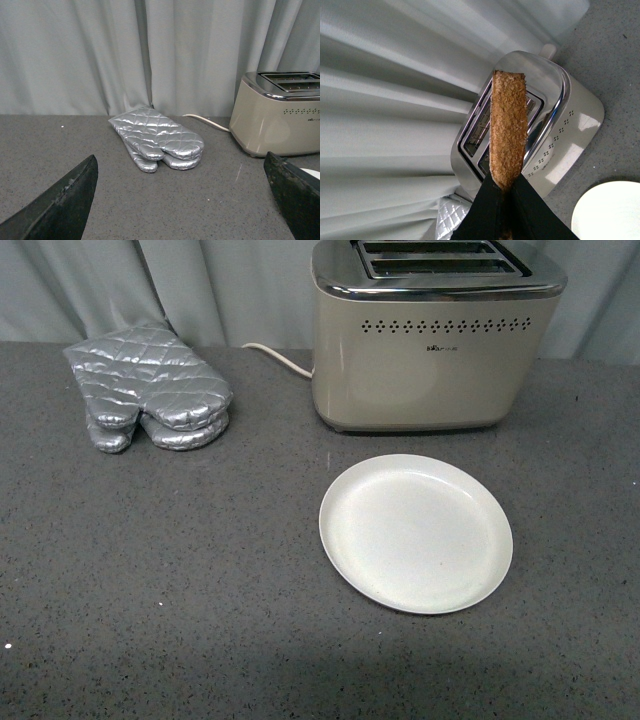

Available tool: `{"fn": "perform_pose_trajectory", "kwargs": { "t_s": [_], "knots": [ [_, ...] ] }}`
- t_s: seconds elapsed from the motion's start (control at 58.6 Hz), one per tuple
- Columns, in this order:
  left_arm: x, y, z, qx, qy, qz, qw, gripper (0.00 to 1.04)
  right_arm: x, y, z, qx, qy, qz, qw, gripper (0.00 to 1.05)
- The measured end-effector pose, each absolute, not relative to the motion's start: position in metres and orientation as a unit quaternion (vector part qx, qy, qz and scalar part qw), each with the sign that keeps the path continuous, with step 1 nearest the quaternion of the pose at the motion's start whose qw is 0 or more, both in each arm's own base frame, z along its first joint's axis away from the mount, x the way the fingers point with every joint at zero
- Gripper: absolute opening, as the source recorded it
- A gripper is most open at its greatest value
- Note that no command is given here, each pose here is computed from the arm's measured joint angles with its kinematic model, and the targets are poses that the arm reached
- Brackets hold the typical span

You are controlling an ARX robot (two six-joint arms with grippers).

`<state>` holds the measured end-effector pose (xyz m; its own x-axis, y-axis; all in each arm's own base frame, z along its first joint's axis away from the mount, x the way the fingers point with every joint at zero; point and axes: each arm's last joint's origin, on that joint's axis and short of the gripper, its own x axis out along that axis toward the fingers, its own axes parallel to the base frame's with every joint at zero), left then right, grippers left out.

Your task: Put bread into toaster

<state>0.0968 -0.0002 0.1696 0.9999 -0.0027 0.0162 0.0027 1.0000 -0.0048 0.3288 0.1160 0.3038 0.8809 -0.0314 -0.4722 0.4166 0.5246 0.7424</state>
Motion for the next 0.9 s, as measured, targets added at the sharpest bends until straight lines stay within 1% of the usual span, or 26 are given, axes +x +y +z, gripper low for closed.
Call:
{"fn": "perform_pose_trajectory", "kwargs": {
  "t_s": [0.102, 0.171, 0.443, 0.75, 0.904],
  "knots": [
    [0.097, 0.0, 0.17, -0.002, -0.008, -0.001, 1.0, 0.98, 0.34, 0.128, 0.304, 0.472, 0.218, -0.149, 0.842, 0.01],
    [0.097, 0.0, 0.17, -0.002, -0.008, -0.001, 1.0, 0.98, 0.349, 0.136, 0.303, 0.47, 0.216, -0.172, 0.838, 0.01],
    [0.097, 0.0, 0.17, -0.002, -0.008, -0.001, 1.0, 0.98, 0.379, 0.159, 0.295, 0.486, 0.214, -0.229, 0.816, 0.01],
    [0.097, 0.0, 0.17, -0.002, -0.008, -0.001, 1.0, 0.98, 0.386, 0.183, 0.279, 0.491, 0.216, -0.262, 0.802, 0.01],
    [0.097, 0.0, 0.17, -0.002, -0.008, -0.001, 1.0, 0.98, 0.383, 0.183, 0.276, 0.493, 0.204, -0.276, 0.799, 0.01]
  ]
}}
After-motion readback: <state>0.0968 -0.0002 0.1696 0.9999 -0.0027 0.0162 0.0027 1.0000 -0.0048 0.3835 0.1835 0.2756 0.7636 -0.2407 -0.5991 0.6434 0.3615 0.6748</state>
